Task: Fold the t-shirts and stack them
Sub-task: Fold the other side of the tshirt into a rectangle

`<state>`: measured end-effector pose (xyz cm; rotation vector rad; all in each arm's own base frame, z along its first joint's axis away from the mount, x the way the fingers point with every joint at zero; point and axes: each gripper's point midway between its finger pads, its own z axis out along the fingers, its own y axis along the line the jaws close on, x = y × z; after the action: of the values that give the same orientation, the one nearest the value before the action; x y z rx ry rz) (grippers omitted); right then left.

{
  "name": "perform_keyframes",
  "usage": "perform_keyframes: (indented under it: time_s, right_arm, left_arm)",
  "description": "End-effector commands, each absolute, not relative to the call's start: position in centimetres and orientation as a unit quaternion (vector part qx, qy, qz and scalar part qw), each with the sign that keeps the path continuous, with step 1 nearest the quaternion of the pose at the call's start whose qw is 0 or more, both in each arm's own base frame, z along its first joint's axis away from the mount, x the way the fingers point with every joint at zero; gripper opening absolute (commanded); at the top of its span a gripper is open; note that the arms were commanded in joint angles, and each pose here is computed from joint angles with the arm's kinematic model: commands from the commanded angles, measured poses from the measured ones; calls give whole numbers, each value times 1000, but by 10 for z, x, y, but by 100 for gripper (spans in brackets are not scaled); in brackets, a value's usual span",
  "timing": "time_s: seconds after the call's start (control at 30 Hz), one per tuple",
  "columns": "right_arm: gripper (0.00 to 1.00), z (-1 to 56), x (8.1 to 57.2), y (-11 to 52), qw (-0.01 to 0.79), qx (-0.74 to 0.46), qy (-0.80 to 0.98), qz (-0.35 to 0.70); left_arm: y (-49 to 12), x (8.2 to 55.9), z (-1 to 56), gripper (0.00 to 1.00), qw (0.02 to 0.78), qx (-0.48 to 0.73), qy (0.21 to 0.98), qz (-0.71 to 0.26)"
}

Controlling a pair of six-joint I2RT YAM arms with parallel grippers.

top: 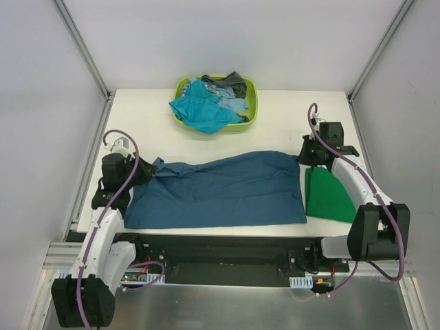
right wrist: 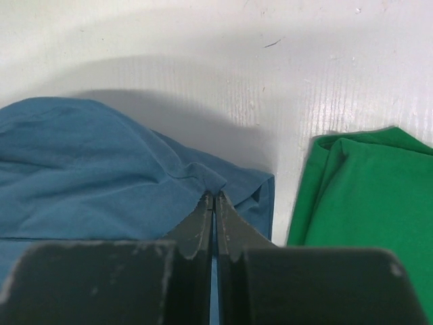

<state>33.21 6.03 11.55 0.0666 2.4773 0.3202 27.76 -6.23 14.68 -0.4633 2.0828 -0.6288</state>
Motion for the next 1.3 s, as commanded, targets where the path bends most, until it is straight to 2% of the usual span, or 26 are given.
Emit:
perform_keyframes:
  time_s: [0.0, 0.7, 1.1, 1.2, 1.23, 1.27]
  right_arm:
    - [1, 123, 328, 55, 337, 23, 935, 108]
    - [1, 98, 297, 35, 324, 38, 943, 67]
    - [3, 80, 288, 30, 306, 64, 948, 62]
    - [6, 77, 279, 36, 297, 75, 949, 81]
    - [8, 75, 274, 39, 292, 84, 949, 88]
    - [12, 74, 270, 40, 290, 96, 948, 92]
  left_arm:
    - [-55, 269, 140, 0, 466, -228, 819, -247]
    - [-26, 232, 109, 0, 473, -333, 792, -196]
    - [-25, 220, 87, 0, 445, -360, 798, -188]
    - [-28, 212, 78, 0, 421, -365, 809, -188]
    - [-27, 209, 75, 0, 414, -371, 811, -183]
    - [-26, 207, 73, 10, 408, -377, 813, -177]
